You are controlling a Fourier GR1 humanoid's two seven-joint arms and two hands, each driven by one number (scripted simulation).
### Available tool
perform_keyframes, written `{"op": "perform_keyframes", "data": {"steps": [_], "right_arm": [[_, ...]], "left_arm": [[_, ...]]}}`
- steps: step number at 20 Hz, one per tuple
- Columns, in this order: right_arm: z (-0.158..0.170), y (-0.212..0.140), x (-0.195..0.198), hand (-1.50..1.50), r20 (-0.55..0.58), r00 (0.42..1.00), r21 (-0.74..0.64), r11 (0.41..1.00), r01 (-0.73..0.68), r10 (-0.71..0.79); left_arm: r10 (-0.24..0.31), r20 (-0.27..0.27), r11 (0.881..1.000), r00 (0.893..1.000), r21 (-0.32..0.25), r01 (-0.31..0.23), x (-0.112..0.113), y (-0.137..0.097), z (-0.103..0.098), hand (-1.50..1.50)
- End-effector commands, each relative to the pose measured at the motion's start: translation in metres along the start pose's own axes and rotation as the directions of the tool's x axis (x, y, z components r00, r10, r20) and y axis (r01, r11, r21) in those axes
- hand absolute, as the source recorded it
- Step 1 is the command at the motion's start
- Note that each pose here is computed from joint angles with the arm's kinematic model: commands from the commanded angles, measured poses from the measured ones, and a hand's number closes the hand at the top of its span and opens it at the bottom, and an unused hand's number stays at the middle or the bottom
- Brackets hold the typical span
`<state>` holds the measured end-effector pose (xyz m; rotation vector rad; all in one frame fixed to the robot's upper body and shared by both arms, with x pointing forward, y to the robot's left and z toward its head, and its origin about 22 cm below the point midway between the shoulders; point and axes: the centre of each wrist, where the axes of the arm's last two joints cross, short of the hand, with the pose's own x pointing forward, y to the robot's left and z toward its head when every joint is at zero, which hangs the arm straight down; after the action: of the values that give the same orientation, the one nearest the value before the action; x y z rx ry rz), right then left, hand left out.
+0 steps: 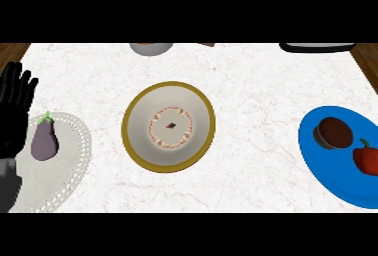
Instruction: Pick the bell pepper from the plate and place it in the bowl
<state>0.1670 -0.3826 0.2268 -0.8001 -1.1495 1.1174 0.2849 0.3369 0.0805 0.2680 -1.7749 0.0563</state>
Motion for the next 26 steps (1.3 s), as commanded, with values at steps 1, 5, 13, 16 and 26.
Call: {"op": "perform_keyframes", "data": {"steps": [1,5,13,16,26], "right_arm": [[0.009,-0.005,0.013,-1.50,-0.055,0.997,0.085,0.995,-0.048,0.053],[0.007,0.000,-0.009,-1.50,-0.106,0.992,0.101,0.993,-0.061,0.072],[-0.026,0.044,-0.029,-1.50,-0.126,0.991,0.113,0.993,-0.027,0.041],[-0.031,0.034,-0.036,-1.50,-0.124,0.992,0.128,0.992,0.004,0.012],[-0.051,0.089,-0.054,-1.50,-0.148,0.989,0.118,0.993,-0.012,0.029]], "left_arm": [[-0.016,0.002,1.000,1.000,-0.008,0.016,0.010,-0.007,-0.005,0.00],[-0.006,0.001,0.999,1.000,-0.035,0.006,-0.004,0.000,0.005,0.00],[0.020,0.023,0.999,1.000,-0.029,-0.020,0.001,-0.015,-0.014,0.00],[0.003,0.009,0.999,1.000,-0.046,-0.002,0.016,-0.024,-0.012,0.00],[-0.001,0.016,0.999,1.000,-0.033,0.002,0.002,-0.009,-0.014,0.00]]}}
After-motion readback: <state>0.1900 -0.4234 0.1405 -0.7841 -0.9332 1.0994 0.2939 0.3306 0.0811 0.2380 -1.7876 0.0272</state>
